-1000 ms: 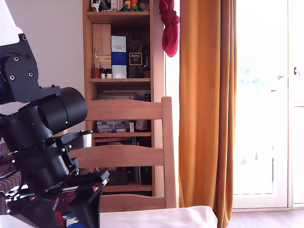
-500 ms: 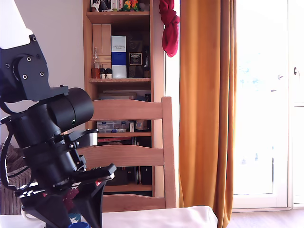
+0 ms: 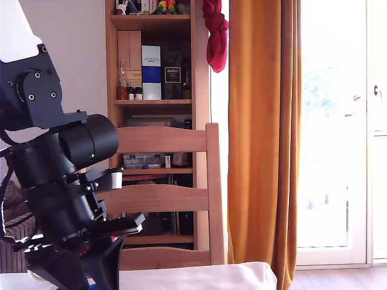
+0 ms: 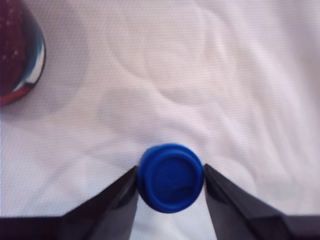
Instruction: Pick the blue coffee capsule and place it inside the red coffee cup
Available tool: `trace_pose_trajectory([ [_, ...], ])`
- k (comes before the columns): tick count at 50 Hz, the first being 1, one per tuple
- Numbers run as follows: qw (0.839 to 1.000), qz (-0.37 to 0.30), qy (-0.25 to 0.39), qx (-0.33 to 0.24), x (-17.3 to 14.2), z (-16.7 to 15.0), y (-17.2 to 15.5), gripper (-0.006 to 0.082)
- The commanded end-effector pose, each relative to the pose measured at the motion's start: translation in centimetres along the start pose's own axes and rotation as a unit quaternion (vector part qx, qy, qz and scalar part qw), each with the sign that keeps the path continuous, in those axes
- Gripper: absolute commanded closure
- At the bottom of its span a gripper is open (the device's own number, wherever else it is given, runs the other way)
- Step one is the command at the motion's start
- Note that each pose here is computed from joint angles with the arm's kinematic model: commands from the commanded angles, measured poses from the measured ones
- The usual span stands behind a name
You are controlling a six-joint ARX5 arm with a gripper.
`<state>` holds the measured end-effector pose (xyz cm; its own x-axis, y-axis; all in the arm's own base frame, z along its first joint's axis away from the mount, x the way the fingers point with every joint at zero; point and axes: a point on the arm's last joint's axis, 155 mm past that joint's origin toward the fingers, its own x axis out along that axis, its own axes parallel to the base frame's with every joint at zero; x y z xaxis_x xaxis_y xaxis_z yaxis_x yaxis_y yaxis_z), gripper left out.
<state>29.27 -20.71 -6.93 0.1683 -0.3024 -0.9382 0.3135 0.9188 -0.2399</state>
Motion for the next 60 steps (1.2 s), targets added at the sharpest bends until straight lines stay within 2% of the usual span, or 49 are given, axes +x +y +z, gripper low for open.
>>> trace_pose_trajectory([
  [1, 1.0, 0.003, 0.003, 0.001, 0.4, -0.1, 0.2, 0.0471],
  [15, 1.0, -0.008, -0.001, 0.008, -0.3, 1.3, -0.5, 0.0478],
  [32, 0.999, -0.018, -0.037, 0.023, -3.1, 5.5, -1.5, 0.0478],
  [48, 0.995, -0.015, -0.101, 0.004, -7.3, 9.6, 0.2, 0.0478],
  [60, 0.993, -0.003, -0.118, -0.012, -9.0, 10.4, 2.6, 0.0478],
])
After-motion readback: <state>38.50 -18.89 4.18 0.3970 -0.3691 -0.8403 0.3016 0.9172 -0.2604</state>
